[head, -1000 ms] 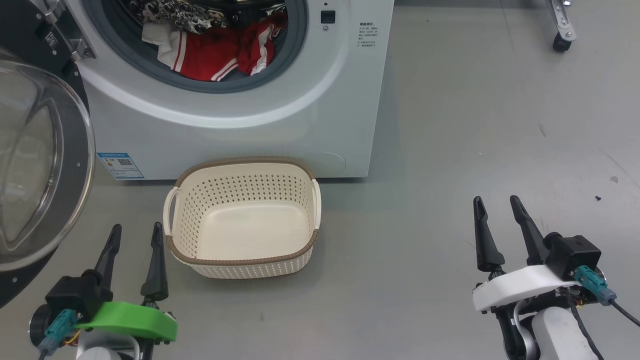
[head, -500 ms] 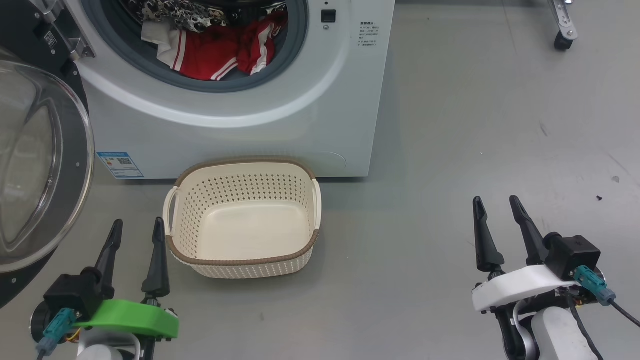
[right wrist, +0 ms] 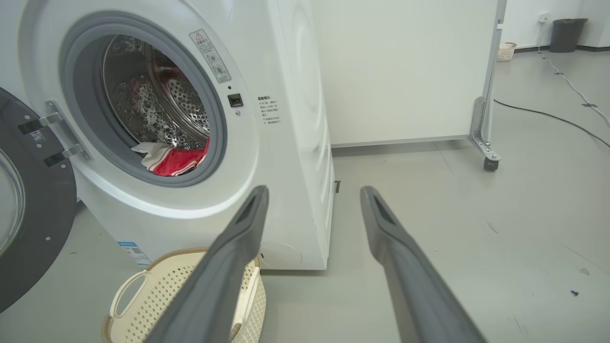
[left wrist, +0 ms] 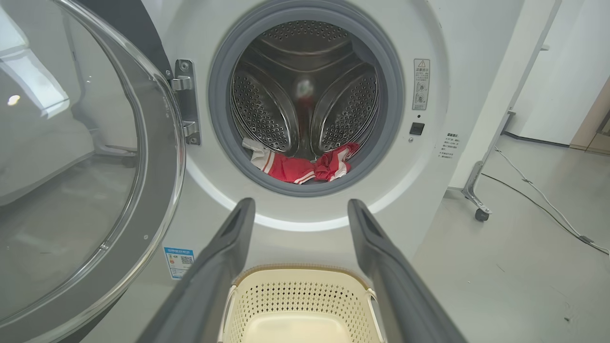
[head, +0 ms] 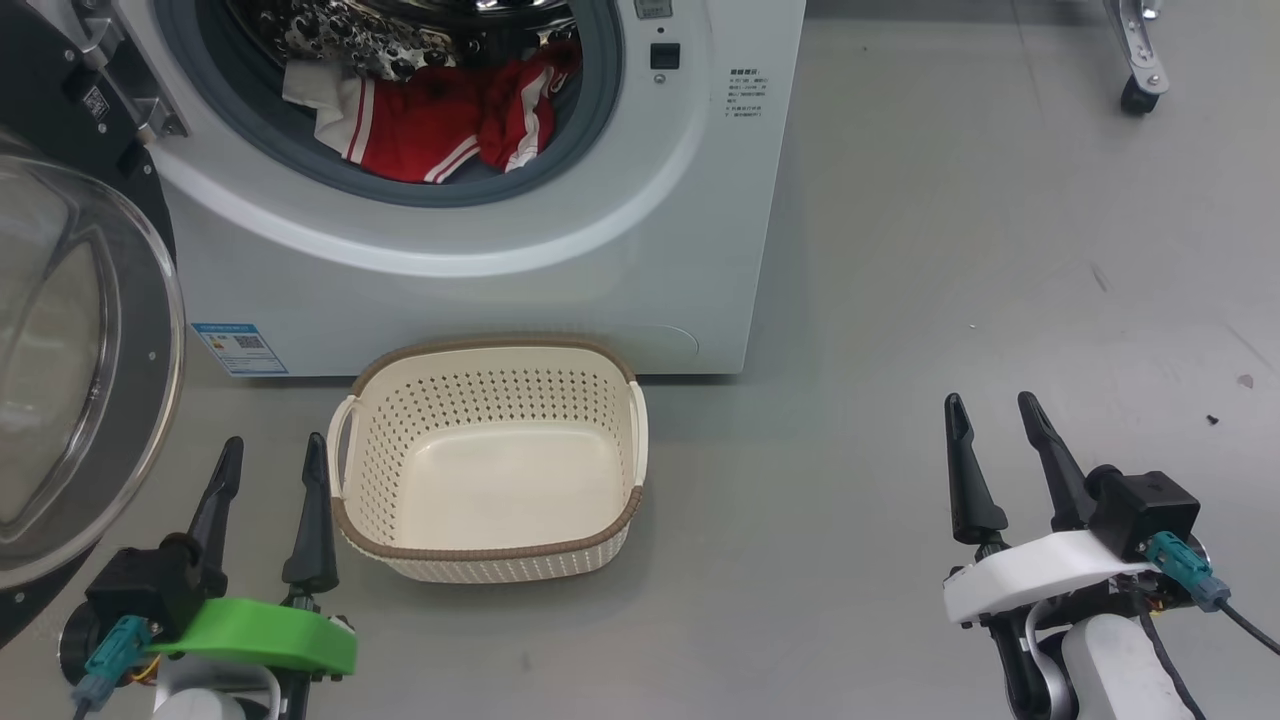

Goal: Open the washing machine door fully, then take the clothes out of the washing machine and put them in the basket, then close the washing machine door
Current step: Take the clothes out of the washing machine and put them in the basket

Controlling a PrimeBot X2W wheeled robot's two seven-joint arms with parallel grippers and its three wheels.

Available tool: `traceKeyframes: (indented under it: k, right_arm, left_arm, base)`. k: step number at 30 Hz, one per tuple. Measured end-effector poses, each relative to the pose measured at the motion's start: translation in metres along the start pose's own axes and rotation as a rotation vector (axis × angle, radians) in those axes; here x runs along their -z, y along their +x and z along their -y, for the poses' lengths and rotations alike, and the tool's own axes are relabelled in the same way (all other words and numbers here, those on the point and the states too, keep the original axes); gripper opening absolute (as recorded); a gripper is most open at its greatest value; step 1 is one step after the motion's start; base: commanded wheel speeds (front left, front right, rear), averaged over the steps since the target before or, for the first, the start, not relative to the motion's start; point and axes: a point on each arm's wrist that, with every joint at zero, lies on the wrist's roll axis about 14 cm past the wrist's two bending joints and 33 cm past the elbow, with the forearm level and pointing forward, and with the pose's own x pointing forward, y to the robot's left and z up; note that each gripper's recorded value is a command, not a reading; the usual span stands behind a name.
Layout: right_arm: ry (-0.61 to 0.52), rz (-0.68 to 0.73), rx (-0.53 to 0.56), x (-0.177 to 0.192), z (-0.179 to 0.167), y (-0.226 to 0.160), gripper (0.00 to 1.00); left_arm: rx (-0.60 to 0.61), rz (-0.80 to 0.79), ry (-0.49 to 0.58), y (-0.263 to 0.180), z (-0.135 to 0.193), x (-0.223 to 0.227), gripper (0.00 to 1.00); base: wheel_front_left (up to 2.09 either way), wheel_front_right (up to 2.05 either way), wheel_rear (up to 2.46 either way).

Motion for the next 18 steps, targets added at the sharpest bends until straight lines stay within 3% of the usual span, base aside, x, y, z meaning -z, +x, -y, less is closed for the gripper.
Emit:
traceKeyframes:
  k: [18]
  right_arm:
    - [0.003, -0.016, -0.016, 0.0055, -0.0050, 0.0023, 1.00]
  left_arm:
    - [-0.012, 0.001, 0.052, -0.0018, -0.0070, -0.0020, 1.00]
  base:
    - [1.18, -1.18, 0.00]
